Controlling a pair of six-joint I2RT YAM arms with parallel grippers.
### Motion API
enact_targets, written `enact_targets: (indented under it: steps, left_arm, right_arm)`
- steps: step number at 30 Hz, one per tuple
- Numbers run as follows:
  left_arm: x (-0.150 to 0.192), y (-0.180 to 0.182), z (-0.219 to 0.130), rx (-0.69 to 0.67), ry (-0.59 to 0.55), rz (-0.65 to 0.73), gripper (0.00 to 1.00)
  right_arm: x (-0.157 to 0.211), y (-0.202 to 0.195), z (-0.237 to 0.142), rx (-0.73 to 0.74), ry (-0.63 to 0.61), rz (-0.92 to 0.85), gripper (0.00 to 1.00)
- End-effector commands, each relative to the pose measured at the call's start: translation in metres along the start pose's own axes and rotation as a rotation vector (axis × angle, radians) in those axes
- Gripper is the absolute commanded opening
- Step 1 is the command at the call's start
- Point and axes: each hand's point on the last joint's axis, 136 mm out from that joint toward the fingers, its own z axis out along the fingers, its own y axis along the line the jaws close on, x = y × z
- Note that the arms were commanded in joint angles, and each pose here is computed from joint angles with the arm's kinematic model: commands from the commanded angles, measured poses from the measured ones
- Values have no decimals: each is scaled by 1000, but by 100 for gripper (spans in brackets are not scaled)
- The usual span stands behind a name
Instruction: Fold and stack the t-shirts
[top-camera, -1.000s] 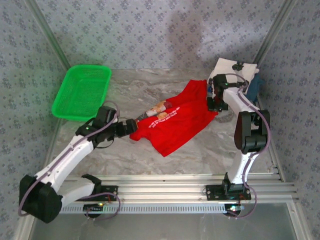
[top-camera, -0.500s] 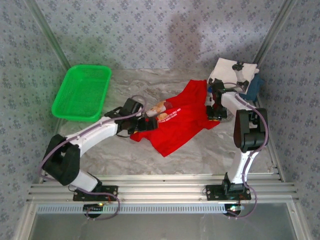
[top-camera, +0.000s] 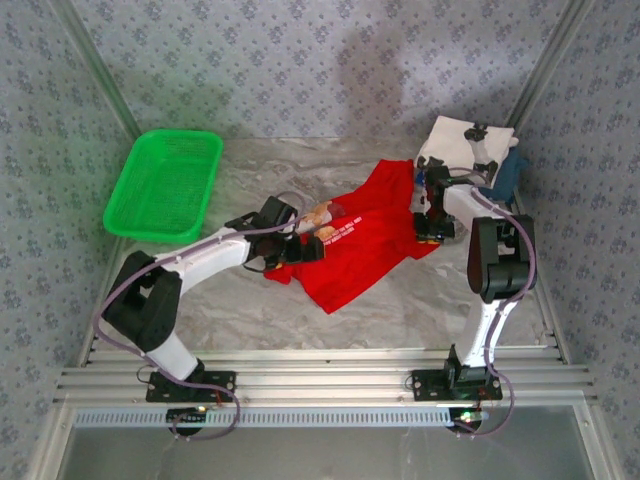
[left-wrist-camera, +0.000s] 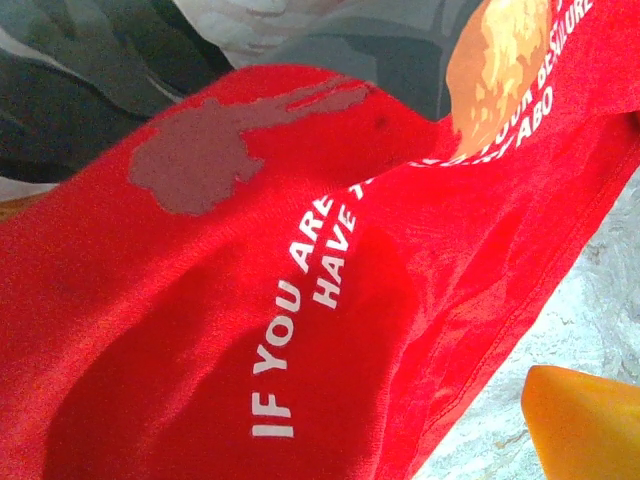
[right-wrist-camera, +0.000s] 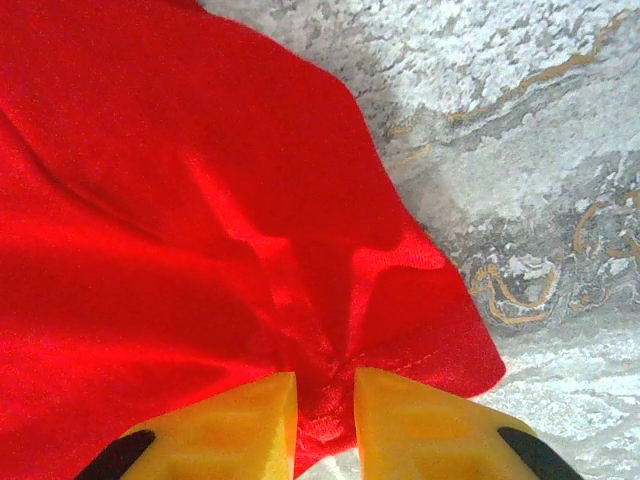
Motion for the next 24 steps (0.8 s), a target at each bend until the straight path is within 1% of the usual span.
enact_targets:
  steps: [1, 4, 8, 15, 21, 24]
  left_arm:
    - [-8, -15, 0, 43, -12, 26, 97]
    - [-7, -14, 2, 42, -8, 23, 97]
    - [-6, -11, 4, 32, -6, 19, 97]
    - [-5, -6, 5, 12, -7, 18, 96]
    - [-4, -3, 8, 7, -7, 15, 96]
    - [-3, -2, 9, 6, -6, 14, 96]
  right_arm:
    - [9, -4, 10, 13, 47, -5, 28]
    - [9, -5, 14, 20, 46, -1, 27]
    - [8, -6, 16, 28, 50, 3, 18]
    - [-2, -9, -4, 38, 1, 1, 12]
    - [-1, -9, -17, 36, -13, -14, 14]
    - [1, -9, -18, 31, -5, -19, 13]
